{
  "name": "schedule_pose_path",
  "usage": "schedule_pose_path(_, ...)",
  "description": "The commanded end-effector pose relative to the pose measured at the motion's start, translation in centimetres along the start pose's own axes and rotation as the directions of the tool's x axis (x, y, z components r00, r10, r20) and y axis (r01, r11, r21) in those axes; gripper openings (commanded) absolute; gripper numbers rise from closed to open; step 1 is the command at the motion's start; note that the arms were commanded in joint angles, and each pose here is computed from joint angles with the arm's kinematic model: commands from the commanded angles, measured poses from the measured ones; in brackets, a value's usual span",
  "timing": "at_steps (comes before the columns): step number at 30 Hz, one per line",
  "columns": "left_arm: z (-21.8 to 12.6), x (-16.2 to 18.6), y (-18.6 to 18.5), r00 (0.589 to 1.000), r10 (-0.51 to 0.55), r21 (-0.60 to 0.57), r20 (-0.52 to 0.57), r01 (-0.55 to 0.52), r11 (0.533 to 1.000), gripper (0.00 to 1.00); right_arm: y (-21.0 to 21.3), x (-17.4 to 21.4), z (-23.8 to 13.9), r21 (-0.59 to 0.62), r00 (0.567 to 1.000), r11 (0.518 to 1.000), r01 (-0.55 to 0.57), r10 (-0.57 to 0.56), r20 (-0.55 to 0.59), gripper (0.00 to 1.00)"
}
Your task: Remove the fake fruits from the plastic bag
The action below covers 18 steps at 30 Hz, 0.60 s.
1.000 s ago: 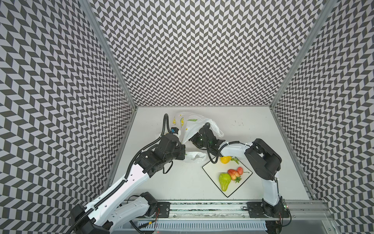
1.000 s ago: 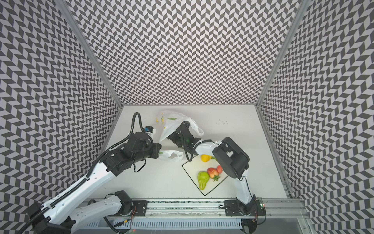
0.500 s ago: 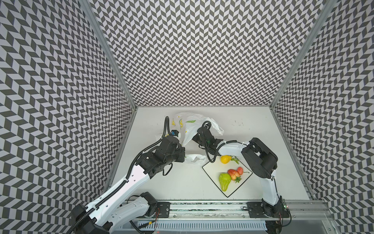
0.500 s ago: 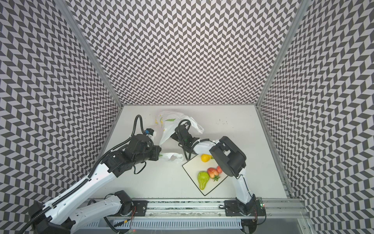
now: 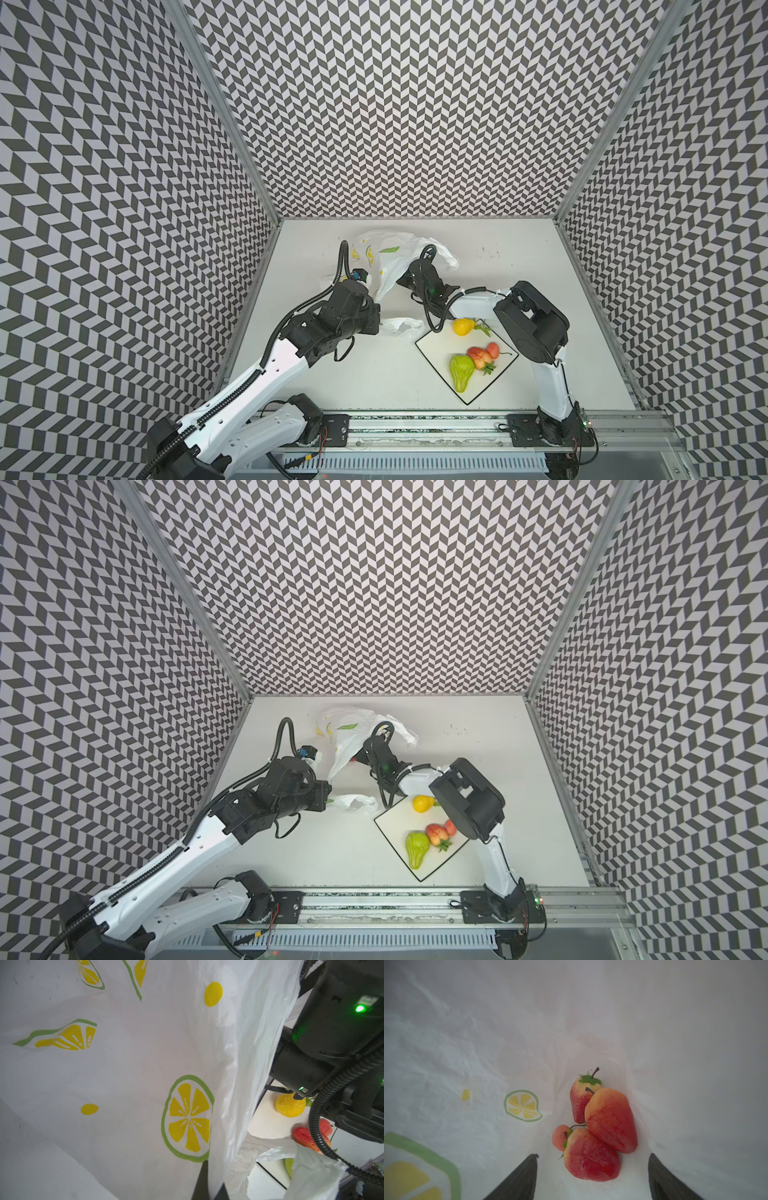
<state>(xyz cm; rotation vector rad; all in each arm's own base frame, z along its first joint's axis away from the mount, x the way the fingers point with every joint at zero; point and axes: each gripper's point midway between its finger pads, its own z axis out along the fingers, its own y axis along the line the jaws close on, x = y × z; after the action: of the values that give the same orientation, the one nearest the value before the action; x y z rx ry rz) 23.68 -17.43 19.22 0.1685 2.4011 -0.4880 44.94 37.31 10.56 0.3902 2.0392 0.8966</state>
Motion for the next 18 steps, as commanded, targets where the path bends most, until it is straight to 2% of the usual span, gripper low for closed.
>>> schedule_pose_path(1,-0.1,0.3,-0.2,1.000,0.013,0.017,-0.001,-0.013,1.000,0.00,0.4,-0.6,1.2,-0.032,1.000,0.999,-0.005,0.006,0.026,0.83)
schedule_pose_path(9,-0.4,-0.2,-0.6,1.000,0.029,0.029,0.009,-0.029,0.999,0.00,0.7,0.0,2.8,-0.042,1.000,0.999,0.006,-0.007,-0.019,0.83)
schedule_pose_path(10,-0.5,-0.5,-0.5,0.999,0.028,0.022,0.019,-0.029,0.999,0.07,0.7,0.3,2.9,-0.045,1.000,0.999,0.006,-0.007,-0.030,0.82)
schedule_pose_path(13,-1.6,-2.1,-0.2,0.997,0.016,-0.012,0.080,-0.015,1.000,0.52,0.5,1.1,2.9,-0.043,0.998,0.999,-0.011,0.008,-0.066,0.81)
schedule_pose_path(14,-2.3,-3.1,-0.1,0.994,0.006,-0.025,0.113,-0.003,1.000,0.64,0.3,1.3,2.8,-0.039,0.997,0.999,-0.016,0.013,-0.080,0.81)
schedule_pose_path(15,-3.1,-4.1,0.0,0.989,-0.002,-0.039,0.149,0.008,0.999,0.72,0.3,1.6,2.7,-0.041,0.996,0.999,-0.019,0.015,-0.092,0.81)
schedule_pose_path(18,-5.7,-7.8,0.2,0.964,-0.029,-0.067,0.265,0.048,0.997,0.86,0.1,2.2,2.4,-0.041,0.992,0.999,-0.023,0.018,-0.124,0.81)
